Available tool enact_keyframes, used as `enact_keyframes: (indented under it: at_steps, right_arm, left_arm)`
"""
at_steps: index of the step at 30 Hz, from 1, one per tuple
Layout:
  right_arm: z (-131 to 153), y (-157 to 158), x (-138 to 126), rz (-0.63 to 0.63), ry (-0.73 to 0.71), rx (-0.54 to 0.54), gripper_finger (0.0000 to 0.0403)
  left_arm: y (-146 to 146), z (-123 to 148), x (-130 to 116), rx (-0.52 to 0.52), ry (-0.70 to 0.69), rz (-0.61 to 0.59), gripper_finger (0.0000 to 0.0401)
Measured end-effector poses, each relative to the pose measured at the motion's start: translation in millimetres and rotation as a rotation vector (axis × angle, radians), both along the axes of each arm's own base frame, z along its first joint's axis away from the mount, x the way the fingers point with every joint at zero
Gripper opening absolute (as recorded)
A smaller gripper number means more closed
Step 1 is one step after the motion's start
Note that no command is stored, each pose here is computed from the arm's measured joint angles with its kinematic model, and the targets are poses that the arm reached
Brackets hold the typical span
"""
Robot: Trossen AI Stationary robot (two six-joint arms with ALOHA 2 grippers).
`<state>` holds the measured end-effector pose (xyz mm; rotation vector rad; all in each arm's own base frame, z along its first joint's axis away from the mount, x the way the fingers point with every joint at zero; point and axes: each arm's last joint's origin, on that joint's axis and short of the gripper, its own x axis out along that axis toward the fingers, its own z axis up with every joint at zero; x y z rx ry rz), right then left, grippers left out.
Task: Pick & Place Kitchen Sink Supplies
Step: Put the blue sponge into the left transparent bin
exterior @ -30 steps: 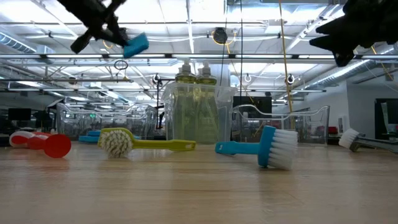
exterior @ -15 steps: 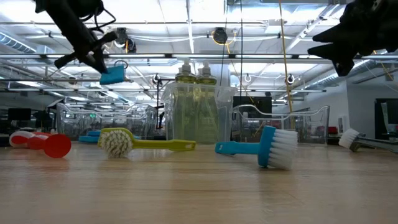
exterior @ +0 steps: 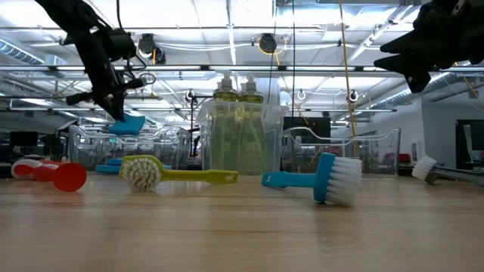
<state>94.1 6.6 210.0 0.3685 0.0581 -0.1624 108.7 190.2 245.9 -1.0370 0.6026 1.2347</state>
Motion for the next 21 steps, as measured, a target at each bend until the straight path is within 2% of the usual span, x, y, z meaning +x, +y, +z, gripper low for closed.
enact_keyframes:
  at_steps: [16, 21]
  right_arm:
    - [0, 0, 0, 0.003, 0.006, -0.040, 0.0142]
    - [0, 0, 0, 0.003, 0.006, -0.040, 0.0142]
  left_arm:
    - [3, -4, -3, -0.031, 0.010, -0.017, 0.0000]
    - [3, -12, 3, -0.047, 0.083, -0.026, 0.0000]
